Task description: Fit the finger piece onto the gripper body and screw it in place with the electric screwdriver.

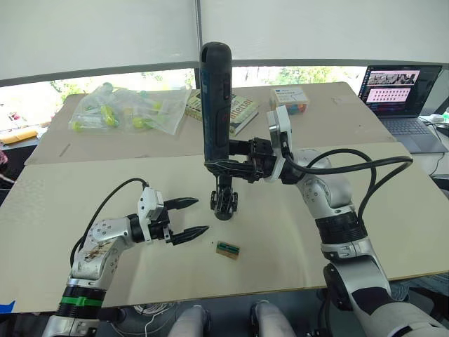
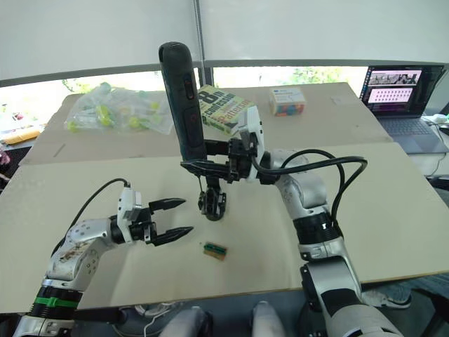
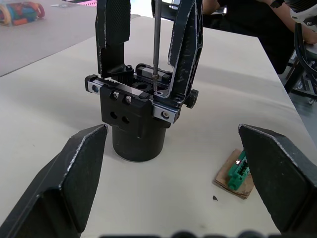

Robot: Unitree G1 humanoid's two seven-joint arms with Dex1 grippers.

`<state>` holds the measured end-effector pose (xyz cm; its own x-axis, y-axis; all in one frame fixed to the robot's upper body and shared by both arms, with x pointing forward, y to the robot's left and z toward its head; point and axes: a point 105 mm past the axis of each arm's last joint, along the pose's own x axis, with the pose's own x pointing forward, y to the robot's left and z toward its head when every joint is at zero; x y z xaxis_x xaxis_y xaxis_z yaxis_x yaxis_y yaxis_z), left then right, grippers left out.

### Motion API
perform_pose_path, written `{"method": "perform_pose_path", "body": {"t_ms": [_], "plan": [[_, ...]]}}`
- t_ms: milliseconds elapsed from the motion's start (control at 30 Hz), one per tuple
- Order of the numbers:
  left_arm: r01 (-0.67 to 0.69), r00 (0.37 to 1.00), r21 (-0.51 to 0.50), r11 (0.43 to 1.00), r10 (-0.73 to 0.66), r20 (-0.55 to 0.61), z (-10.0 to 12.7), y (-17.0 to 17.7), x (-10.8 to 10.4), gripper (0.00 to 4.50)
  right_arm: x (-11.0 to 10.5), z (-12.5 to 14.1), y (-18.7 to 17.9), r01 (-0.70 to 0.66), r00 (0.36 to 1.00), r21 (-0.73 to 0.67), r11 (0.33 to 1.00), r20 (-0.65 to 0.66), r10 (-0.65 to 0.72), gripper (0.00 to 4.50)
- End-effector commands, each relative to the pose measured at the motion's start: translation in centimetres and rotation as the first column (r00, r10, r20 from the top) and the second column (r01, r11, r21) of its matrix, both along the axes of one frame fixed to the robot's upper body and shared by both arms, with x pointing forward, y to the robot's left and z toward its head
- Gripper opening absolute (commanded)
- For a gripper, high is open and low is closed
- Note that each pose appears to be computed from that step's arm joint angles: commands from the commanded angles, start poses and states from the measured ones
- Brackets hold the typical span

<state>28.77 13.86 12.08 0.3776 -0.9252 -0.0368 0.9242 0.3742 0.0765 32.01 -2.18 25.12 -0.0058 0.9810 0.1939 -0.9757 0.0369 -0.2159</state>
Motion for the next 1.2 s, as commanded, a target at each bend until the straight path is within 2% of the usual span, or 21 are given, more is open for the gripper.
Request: {"method": "perform_pose_path", "body": {"t_ms": [33,867,1200], "plan": [[0.008,0.999,-0.003,1.0,-0.008,0.032,0.4,-0.2,-0.2,4.5,-0.6,1.4,-0.1,-0.017,0.998,0.032,0.999,0.068,0.015,1.96],[0.015,1.0,-0.008,1.0,-0.015,0.024,0.1,-0.6,-0.3,4.5,-0.5,0.6,-0.3,-0.004,0.999,0.012,1.0,0.054,0.003,1.96],[-0.041,0.999,0.071,0.997,0.041,0.0,-1.5,-1.2,1.3,4.5,-0.6,0.3,0.0,-0.011,0.998,-0.005,1.0,0.065,0.012,1.96]]}}
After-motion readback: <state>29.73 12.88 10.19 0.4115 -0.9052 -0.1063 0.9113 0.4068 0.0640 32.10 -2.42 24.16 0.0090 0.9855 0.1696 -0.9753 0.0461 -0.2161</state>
